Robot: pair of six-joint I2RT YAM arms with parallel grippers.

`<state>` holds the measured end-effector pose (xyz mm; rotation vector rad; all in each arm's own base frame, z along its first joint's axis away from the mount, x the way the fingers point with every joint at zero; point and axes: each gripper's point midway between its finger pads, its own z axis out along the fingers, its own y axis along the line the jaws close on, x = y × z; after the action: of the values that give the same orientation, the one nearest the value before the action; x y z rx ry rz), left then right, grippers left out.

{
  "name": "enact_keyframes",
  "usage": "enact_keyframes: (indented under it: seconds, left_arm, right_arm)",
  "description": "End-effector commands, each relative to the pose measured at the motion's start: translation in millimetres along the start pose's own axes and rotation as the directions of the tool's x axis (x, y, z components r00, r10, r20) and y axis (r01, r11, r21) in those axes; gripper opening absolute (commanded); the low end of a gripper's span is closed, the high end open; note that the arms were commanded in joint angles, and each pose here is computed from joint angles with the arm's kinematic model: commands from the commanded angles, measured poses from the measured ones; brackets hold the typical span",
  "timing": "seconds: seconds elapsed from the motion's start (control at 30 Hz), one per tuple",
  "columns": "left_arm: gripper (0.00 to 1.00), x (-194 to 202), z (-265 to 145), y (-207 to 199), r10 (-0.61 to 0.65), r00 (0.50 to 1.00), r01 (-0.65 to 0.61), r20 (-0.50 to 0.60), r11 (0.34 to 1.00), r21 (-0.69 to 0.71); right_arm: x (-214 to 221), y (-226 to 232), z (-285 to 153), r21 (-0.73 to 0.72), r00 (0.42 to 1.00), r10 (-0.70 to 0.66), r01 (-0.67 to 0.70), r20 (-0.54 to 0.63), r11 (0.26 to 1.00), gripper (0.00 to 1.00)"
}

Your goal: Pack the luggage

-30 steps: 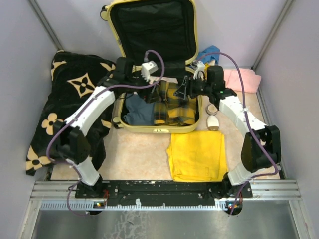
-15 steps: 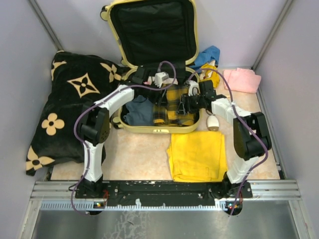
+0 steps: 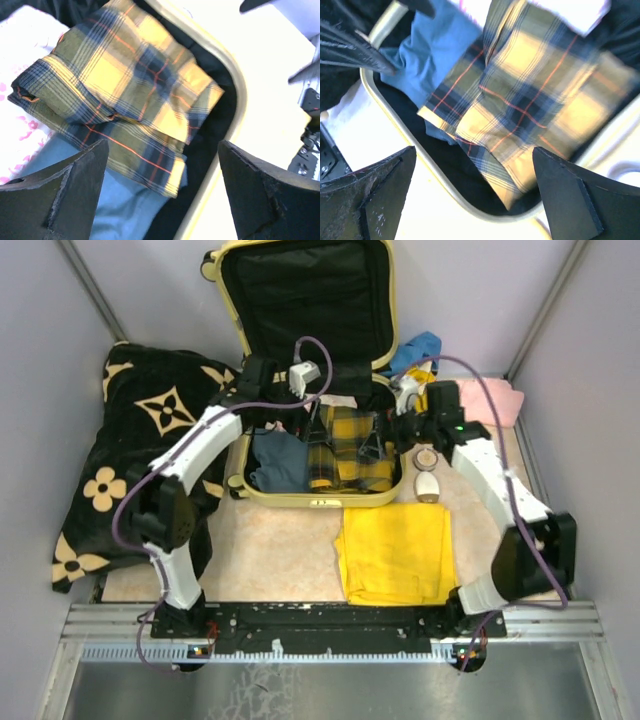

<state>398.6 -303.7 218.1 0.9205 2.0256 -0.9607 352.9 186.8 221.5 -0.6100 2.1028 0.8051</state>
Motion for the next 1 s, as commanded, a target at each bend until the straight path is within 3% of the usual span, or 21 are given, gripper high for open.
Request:
enact_keyframes:
  seconds: [0.0,0.23,0.5,0.67,0.77,0.97]
  left_arm:
    - [0.97,-8.1,-40.8,-40.3,0.042,0.998,-0.043,0.038,0.999,0.028]
    - [1.0,21.4,-78.5,-86.2,-0.062,0.997,0.059,0.046,0.996,0.067]
    - [1.0,101.5,-81.0,-144.7,-0.238,0.971,0.232,0.012,0.958,0.17]
    - [0.98,133.9,-65.3,-165.0,-0.233,0.972,0.229,0.008,0.963,0.143]
    - [0.99,150.1,-54.9,-171.0,-0.236,0.972,0.235,-0.005,0.964,0.127]
    - [1.0,174.4,-37.8,-173.4,-0.107,0.994,0.105,0.007,0.986,0.132]
  right_arm:
    - [-34.2,2.8,-72.3,0.12,0.991,-0.09,0.078,0.097,0.99,0.99]
    - [9.5,-29.1,-146.8,0.276,0.994,0.096,-0.109,0.059,0.955,0.99]
    - [77.3,-51.3,-187.1,0.347,0.98,0.159,-0.109,-0.122,0.932,0.99]
    - [134.0,-57.2,-195.5,0.37,0.939,0.199,-0.086,-0.28,0.925,0.98]
    - [159.1,-58.7,-186.5,0.345,0.93,0.185,-0.068,-0.317,0.936,0.96]
    - [194.5,-82.9,-166.8,0.306,0.893,0.169,-0.037,-0.417,0.951,0.9]
